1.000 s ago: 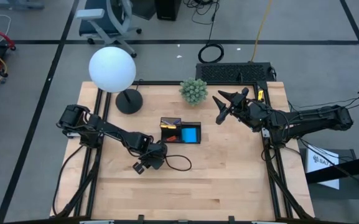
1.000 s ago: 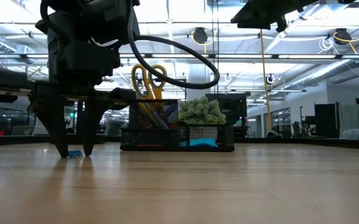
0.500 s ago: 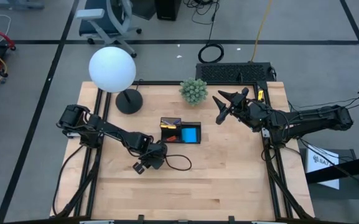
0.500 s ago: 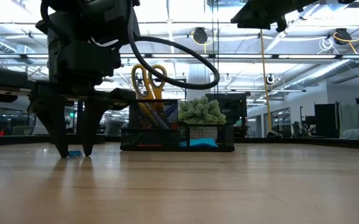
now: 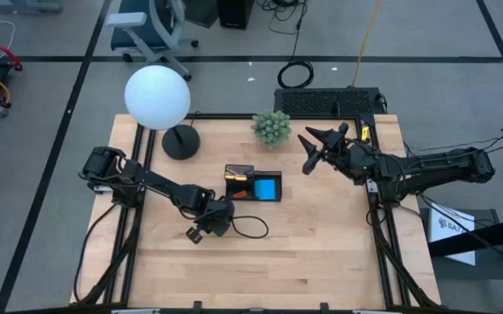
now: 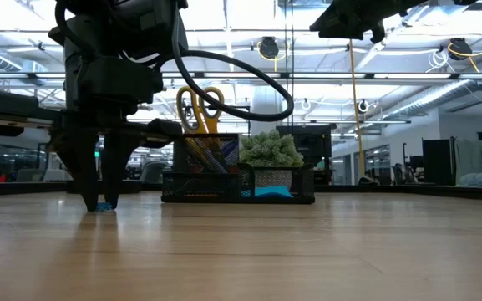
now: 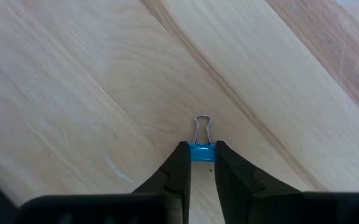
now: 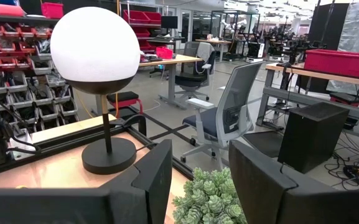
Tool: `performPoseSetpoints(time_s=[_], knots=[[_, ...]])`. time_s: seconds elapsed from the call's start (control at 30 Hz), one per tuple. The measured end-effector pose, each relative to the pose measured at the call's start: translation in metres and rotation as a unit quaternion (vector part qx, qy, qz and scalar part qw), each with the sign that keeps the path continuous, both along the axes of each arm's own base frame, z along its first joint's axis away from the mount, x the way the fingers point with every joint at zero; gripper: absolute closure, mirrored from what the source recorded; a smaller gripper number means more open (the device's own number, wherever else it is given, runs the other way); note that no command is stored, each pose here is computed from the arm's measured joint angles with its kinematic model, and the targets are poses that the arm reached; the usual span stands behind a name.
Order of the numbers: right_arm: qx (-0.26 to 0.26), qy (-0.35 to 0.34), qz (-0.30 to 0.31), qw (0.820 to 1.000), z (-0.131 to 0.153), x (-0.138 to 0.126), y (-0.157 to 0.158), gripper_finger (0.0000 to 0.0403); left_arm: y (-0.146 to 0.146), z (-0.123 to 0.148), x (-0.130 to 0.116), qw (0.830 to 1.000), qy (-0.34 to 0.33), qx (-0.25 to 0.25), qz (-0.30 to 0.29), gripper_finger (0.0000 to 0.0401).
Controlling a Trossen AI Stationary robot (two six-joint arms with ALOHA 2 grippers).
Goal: Pick and place office supplies into organizer
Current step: Put the binder clip into the desk organizer
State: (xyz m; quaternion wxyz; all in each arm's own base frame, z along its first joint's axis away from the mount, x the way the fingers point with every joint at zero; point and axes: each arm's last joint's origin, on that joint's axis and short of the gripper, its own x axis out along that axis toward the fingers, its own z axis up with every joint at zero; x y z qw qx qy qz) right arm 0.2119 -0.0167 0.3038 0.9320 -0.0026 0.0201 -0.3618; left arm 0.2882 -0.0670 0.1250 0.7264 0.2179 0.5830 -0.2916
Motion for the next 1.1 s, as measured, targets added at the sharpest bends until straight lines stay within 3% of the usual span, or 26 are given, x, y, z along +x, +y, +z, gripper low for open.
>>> performPoseSetpoints(time_s=[0.2, 0.53, 0.73, 0.9, 1.1], knots=[[0.0, 0.0, 0.0, 1.0, 0.0, 0.0, 0.0, 0.025, 0.0, 0.0, 0.001, 1.0, -0.004, 0.002, 0.001, 0.0324], [0.0, 0.0, 0.0, 1.0, 0.0, 0.0, 0.0, 0.025, -0.001, 0.009, 0.008, 1.0, -0.01, 0.014, 0.002, 0.0346], [0.0, 0.0, 0.0, 1.0, 0.0, 0.0, 0.0, 0.025, 0.001, 0.018, 0.014, 0.998, -0.011, 0.069, 0.004, 0.0325], [0.0, 0.0, 0.0, 1.0, 0.0, 0.0, 0.0, 0.025, 0.004, 0.025, 0.018, 0.993, -0.022, 0.114, -0.006, 0.0334], [0.0, 0.0, 0.0, 1.0, 0.0, 0.0, 0.0, 0.025, 0.01, 0.037, 0.026, 0.992, -0.03, 0.121, 0.006, 0.0342]])
